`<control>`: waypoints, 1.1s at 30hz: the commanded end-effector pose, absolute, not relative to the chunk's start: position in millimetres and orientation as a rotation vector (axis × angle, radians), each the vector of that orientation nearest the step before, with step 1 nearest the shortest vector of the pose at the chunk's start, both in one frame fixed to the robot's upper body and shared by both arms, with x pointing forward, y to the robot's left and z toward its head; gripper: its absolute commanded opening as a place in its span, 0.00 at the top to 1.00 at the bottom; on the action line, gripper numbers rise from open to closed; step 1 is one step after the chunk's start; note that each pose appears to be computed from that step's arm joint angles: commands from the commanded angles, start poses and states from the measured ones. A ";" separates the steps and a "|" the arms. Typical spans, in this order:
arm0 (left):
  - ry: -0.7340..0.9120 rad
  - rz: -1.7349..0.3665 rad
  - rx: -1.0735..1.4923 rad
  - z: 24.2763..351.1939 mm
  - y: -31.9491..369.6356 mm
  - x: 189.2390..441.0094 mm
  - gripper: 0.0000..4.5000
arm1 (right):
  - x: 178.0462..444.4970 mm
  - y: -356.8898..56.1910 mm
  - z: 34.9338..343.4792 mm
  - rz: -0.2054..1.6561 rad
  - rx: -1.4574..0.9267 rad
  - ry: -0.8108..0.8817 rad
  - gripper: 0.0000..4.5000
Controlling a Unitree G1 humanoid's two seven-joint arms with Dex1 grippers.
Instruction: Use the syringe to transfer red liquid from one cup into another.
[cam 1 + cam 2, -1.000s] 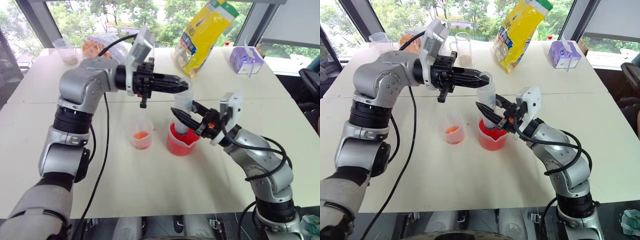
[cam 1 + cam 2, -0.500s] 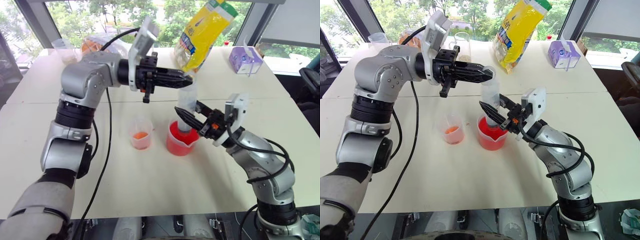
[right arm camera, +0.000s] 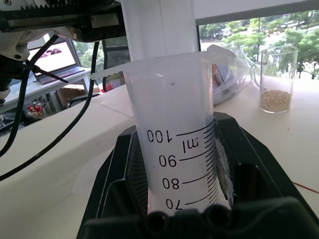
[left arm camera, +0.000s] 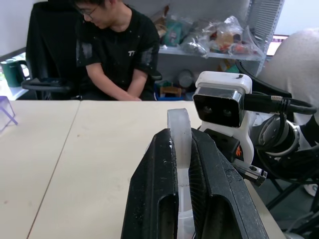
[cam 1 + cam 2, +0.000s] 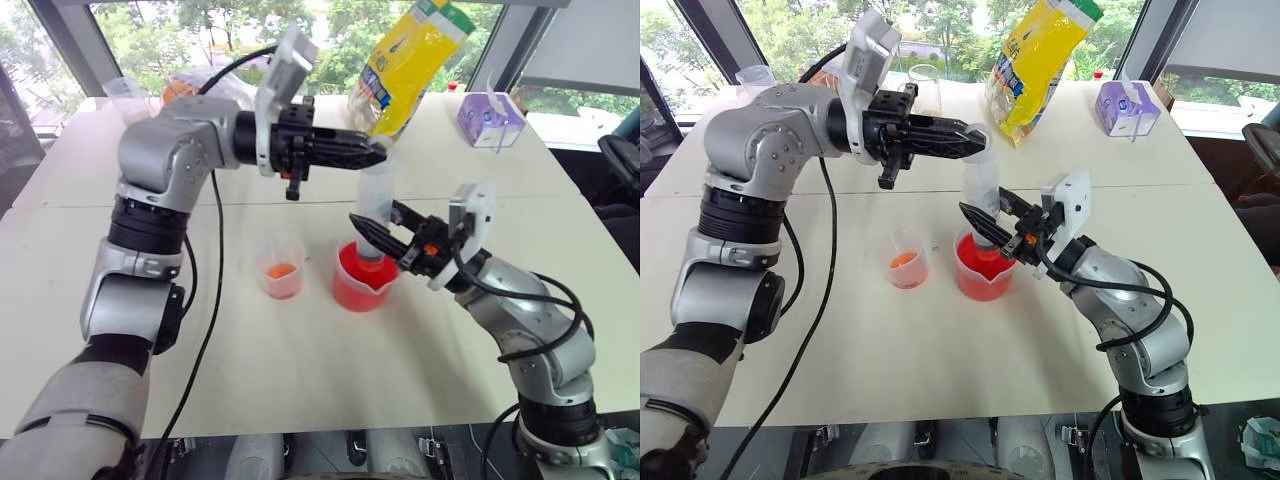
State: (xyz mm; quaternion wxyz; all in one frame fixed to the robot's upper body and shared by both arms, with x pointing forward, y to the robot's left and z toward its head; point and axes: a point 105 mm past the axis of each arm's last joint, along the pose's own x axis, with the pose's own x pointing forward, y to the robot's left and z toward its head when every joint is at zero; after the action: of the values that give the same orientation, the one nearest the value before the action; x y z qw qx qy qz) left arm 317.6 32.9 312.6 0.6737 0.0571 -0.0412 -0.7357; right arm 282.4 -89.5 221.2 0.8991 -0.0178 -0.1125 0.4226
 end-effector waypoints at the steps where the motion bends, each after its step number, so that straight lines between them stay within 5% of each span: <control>1: -0.201 -1.631 0.166 334.7 43.6 311.3 0.91 | 273.0 -85.7 232.8 0.913 -0.045 -0.262 0.68; 9: -0.140 -1.601 0.176 319.2 60.4 315.8 0.09 | 265.9 -82.1 247.8 0.939 -0.050 -0.291 0.68; 24: -0.245 -1.411 0.137 369.0 136.0 308.4 0.09 | 273.7 -50.8 310.5 1.107 0.021 -0.429 0.68; 33: -0.312 -1.357 0.137 392.5 150.7 292.7 0.09 | 298.4 1.8 285.0 1.238 0.056 -0.400 0.68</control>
State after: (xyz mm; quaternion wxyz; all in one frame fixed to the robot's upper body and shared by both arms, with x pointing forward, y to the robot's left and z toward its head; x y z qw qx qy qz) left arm 309.2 149.2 372.9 0.7743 0.0453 -0.1106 -0.6215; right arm 300.2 -3.3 280.1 0.8040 0.0380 -0.1596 0.5716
